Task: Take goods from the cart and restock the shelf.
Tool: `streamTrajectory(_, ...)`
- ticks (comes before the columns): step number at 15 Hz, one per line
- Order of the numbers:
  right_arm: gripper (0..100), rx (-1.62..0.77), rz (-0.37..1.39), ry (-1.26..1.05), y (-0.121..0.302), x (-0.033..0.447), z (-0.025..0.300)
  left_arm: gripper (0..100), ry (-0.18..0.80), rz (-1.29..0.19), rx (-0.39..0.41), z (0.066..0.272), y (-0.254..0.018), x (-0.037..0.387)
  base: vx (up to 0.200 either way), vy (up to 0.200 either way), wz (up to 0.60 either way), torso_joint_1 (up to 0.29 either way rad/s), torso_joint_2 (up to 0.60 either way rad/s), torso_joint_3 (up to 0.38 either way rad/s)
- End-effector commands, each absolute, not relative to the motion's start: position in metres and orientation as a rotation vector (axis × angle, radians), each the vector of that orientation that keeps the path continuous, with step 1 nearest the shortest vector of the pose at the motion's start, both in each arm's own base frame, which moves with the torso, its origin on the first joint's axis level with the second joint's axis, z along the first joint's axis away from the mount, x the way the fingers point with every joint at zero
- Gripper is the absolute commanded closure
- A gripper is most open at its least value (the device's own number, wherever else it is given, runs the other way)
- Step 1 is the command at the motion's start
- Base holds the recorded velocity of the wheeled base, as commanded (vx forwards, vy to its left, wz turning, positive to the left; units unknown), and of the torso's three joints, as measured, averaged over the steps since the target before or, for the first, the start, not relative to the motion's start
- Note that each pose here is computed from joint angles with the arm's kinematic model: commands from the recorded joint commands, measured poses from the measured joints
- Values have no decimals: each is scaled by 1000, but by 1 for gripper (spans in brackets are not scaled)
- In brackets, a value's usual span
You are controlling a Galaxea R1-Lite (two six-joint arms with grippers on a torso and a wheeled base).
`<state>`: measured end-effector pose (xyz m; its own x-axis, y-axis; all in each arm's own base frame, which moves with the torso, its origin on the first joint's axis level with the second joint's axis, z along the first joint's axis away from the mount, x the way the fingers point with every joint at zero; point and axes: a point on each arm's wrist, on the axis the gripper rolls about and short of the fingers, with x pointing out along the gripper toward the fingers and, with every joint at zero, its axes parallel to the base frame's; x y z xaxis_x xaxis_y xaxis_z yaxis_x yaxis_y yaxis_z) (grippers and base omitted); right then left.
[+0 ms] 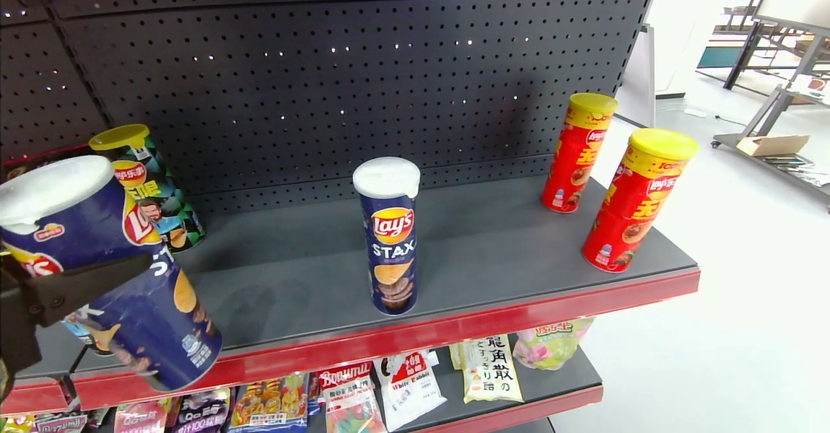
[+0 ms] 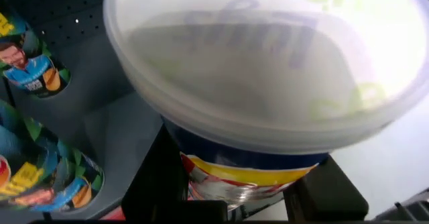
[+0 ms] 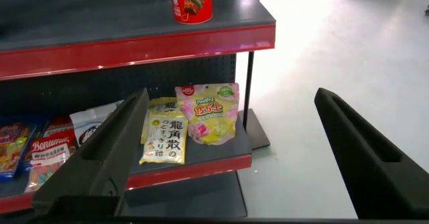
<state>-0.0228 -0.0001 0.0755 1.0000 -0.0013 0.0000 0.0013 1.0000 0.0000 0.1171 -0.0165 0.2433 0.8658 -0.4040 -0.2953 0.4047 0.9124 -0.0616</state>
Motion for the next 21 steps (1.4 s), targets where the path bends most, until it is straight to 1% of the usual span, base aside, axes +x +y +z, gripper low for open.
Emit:
streamTrajectory(1,0,0,0,2,0,-23,76,100,340,-435,4,239,-21,154,0,0,0,0,0,0)
streamTrajectory(2,0,0,0,2,0,-23,76,100,328,-441,7,238,-23,168,0,0,0,0,0,0)
streamTrajectory(4,0,0,-2,2,0,-23,76,100,246,-456,14,236,-29,202,0,0,0,0,0,0)
streamTrajectory(5,0,0,0,2,0,-23,76,100,245,-466,14,234,-32,205,0,0,0,0,0,0)
streamTrajectory(7,0,0,-2,0,0,-23,76,100,275,-494,-3,227,-39,219,0,0,0,0,0,0)
streamTrajectory(9,0,0,-2,2,0,-23,76,100,274,-494,-7,229,-43,239,0,0,0,0,0,0)
streamTrajectory(11,0,0,-2,3,0,-23,75,100,295,-503,-12,226,-48,254,0,0,0,0,0,0)
streamTrajectory(13,0,0,0,2,0,-23,76,100,306,-550,6,223,-68,265,0,0,0,0,0,0)
streamTrajectory(15,0,0,0,2,0,-23,76,100,299,-515,24,225,-86,284,0,0,0,0,0,0)
streamTrajectory(16,0,0,0,2,0,-23,76,100,299,-515,24,225,-86,284,0,0,0,0,0,0)
streamTrajectory(17,0,0,0,2,0,-23,76,100,291,-502,30,225,-93,298,0,0,0,0,0,0)
streamTrajectory(19,0,0,-2,3,0,-23,75,100,247,-514,30,224,-102,315,0,0,0,0,0,0)
streamTrajectory(21,0,0,0,2,0,-23,76,100,231,-512,33,221,-116,327,0,0,0,0,0,0)
